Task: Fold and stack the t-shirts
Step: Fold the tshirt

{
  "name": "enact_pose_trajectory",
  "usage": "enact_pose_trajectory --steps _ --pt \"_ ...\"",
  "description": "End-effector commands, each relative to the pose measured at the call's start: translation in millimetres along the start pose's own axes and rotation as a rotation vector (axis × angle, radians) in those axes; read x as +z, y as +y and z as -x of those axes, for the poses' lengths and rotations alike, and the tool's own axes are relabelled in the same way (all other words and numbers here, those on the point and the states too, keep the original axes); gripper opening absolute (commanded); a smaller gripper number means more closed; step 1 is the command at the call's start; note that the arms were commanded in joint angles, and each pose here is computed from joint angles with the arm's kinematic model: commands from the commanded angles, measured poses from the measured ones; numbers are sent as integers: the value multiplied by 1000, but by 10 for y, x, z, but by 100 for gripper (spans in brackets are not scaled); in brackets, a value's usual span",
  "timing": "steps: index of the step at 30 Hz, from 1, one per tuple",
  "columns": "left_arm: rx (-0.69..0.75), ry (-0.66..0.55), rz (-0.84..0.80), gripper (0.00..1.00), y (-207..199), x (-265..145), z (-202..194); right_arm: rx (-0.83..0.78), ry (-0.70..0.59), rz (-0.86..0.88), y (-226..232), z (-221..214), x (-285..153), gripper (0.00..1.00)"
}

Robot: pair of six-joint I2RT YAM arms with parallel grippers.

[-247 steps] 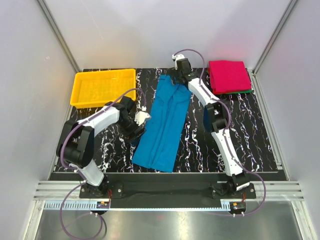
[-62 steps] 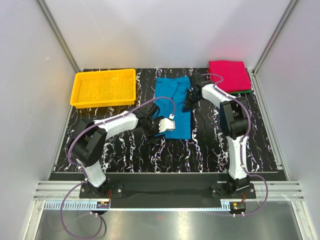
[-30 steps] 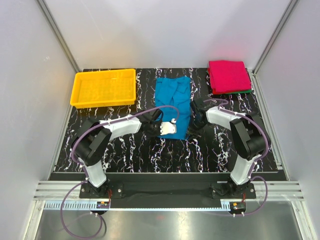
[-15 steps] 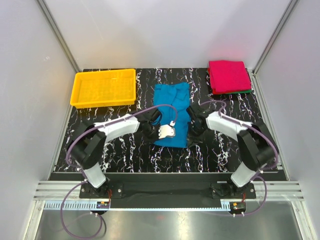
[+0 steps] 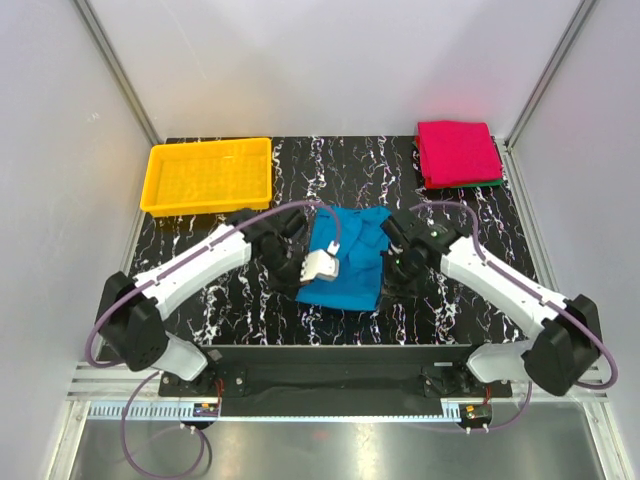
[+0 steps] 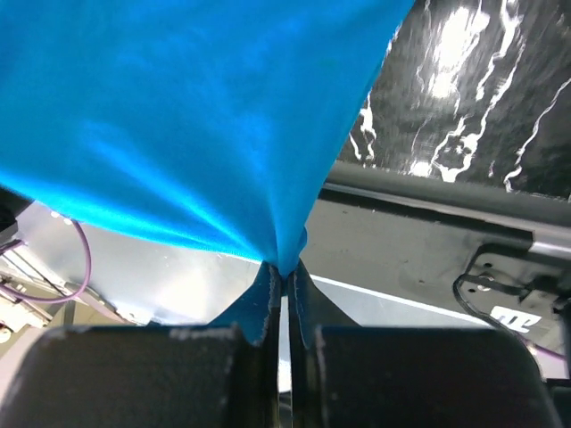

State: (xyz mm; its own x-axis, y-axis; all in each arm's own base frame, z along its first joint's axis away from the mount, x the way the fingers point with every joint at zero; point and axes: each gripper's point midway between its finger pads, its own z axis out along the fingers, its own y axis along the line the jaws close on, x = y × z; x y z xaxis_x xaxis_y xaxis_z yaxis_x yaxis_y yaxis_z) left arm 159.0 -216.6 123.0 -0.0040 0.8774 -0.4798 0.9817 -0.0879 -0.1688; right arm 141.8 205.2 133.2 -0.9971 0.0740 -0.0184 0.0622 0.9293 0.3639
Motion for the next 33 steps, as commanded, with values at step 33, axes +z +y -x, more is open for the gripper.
enact_pose_trajectory --steps 33 --pt "-349 -23 516 0 2900 -381 113 187 -202 7 -612 2758 356 0"
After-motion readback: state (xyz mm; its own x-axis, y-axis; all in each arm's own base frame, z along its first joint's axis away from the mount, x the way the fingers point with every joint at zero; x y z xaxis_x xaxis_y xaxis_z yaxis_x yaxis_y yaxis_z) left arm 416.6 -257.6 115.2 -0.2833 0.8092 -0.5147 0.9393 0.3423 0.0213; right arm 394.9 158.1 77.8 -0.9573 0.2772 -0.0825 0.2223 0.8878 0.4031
